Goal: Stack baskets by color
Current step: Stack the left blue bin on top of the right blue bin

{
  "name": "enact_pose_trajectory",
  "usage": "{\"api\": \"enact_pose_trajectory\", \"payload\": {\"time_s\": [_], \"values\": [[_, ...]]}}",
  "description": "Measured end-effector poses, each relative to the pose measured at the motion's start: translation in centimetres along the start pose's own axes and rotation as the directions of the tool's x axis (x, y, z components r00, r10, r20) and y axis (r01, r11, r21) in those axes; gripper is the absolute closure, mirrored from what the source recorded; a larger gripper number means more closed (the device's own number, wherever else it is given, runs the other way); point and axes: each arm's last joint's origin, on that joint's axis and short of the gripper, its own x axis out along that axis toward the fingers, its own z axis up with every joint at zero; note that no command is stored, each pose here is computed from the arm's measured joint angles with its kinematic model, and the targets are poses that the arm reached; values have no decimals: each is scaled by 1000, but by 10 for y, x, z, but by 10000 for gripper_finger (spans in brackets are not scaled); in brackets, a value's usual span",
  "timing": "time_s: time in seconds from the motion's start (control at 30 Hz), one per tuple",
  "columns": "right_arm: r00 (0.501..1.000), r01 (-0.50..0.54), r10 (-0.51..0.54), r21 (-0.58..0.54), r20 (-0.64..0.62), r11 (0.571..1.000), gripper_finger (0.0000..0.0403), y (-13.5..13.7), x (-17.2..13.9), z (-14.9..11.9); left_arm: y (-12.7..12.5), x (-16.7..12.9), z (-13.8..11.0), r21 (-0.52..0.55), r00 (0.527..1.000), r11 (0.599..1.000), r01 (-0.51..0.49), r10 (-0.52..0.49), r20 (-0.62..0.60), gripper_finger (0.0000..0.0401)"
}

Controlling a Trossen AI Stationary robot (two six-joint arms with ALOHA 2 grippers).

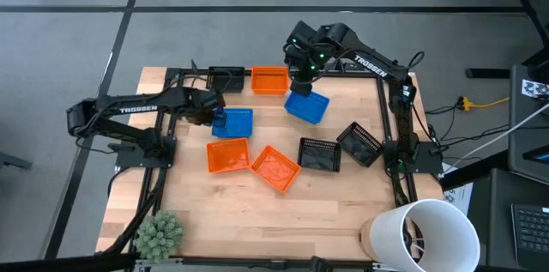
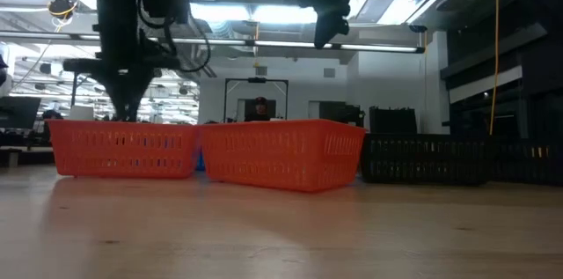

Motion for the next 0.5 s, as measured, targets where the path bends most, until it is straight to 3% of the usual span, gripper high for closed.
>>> {"api": "enact_pose_trajectory", "payload": {"time_s": [0.1, 0.33, 0.4, 0.5], "values": [[1000, -1, 1, -6, -4, 1000, 344, 0, 0, 0, 1, 7, -1, -10, 998, 998, -57, 57, -32, 329], [1000, -7, 7, -24, -25, 1000, 344, 1, 0, -2, -19, 36, 2, -11, 995, 998, -61, 60, -74, 345], [999, -9, 8, -22, -34, 1000, 344, 1, 0, -3, -30, 47, 4, -5, 997, 1000, 3, -3, -75, 347], [998, -13, 12, -19, -58, 1000, 344, 1, 0, -5, -55, 59, 15, 18, 974, 974, 224, -223, -42, 348]]}}
